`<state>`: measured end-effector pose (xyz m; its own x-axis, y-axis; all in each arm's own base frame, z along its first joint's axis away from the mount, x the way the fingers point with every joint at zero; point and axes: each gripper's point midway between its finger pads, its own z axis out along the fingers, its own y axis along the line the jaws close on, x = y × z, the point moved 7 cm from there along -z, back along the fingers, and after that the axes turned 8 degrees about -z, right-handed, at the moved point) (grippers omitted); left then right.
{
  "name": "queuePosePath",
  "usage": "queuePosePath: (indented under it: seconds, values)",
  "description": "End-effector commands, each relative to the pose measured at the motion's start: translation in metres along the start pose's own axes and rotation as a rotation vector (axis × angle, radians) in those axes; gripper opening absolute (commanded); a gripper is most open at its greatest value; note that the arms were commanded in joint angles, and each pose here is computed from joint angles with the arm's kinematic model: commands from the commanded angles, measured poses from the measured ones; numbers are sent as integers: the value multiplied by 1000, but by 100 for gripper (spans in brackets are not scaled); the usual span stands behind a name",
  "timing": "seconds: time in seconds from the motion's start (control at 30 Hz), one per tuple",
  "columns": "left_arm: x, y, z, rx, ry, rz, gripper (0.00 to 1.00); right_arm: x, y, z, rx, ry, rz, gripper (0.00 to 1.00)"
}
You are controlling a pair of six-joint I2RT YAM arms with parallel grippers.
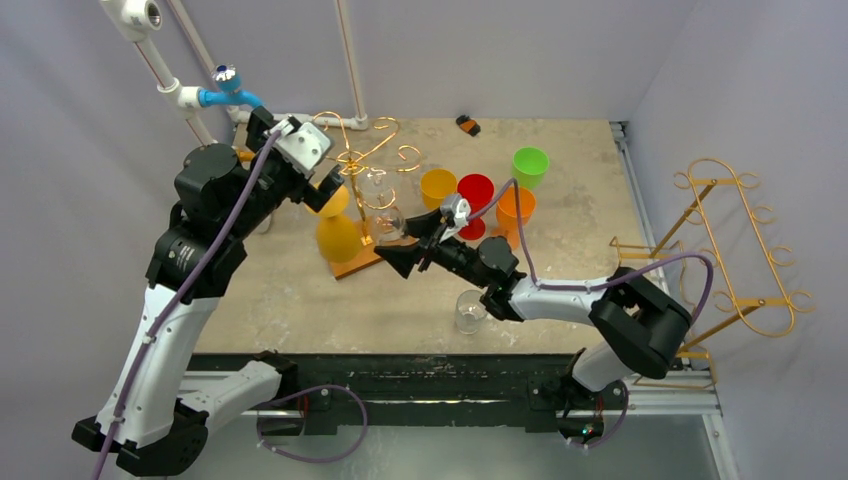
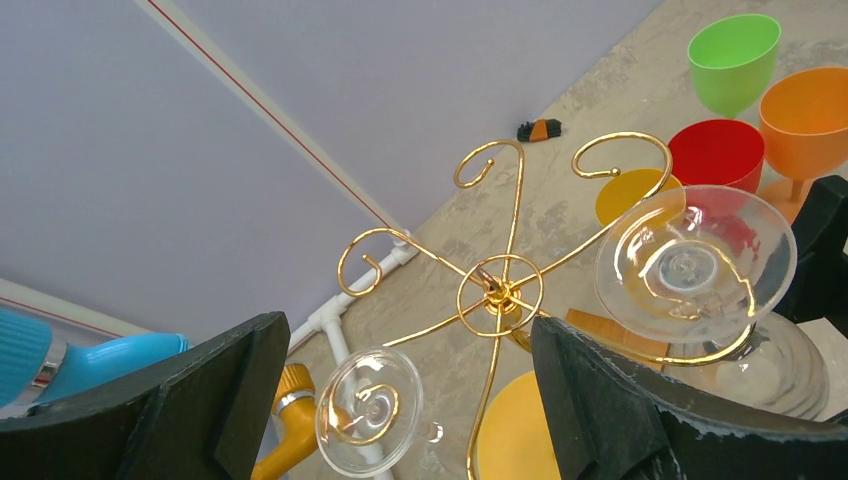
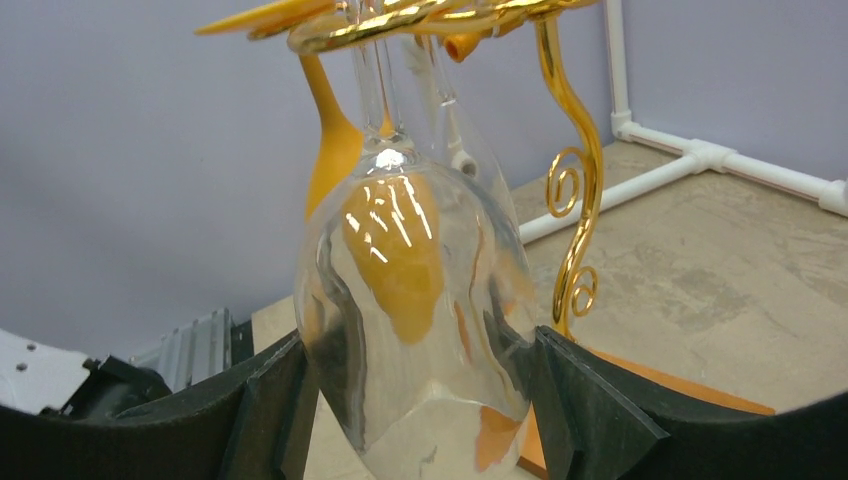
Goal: Place the wine glass upside down on the wine glass rack
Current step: Turn the wine glass upside down at the wine rack.
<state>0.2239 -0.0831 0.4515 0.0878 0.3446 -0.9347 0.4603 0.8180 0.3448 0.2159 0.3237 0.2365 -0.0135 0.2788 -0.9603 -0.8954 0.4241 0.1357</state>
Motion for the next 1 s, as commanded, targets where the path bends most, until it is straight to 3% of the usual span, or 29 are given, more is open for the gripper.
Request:
queuePosePath:
  seconds: [0.0,0.33,0.67,0.87,0.97]
  values:
    - [-2,3,-1,-34,-16,-11,100,-31,1,2,41,-178,18,0]
    - [-1,3,-2,-40,-20,-5,100,-18,-3,4,66,-150,50,2]
    - [-2,3,-2,-36,-31,-5,100,10,-8,7,75,-61,82,56]
    - [-2,3,-2,-40,-29,-3,100,9,-8,7,75,-56,71,68]
    - [0,3,-1,-39,-21,-4,100,8,-7,6,66,-43,57,85]
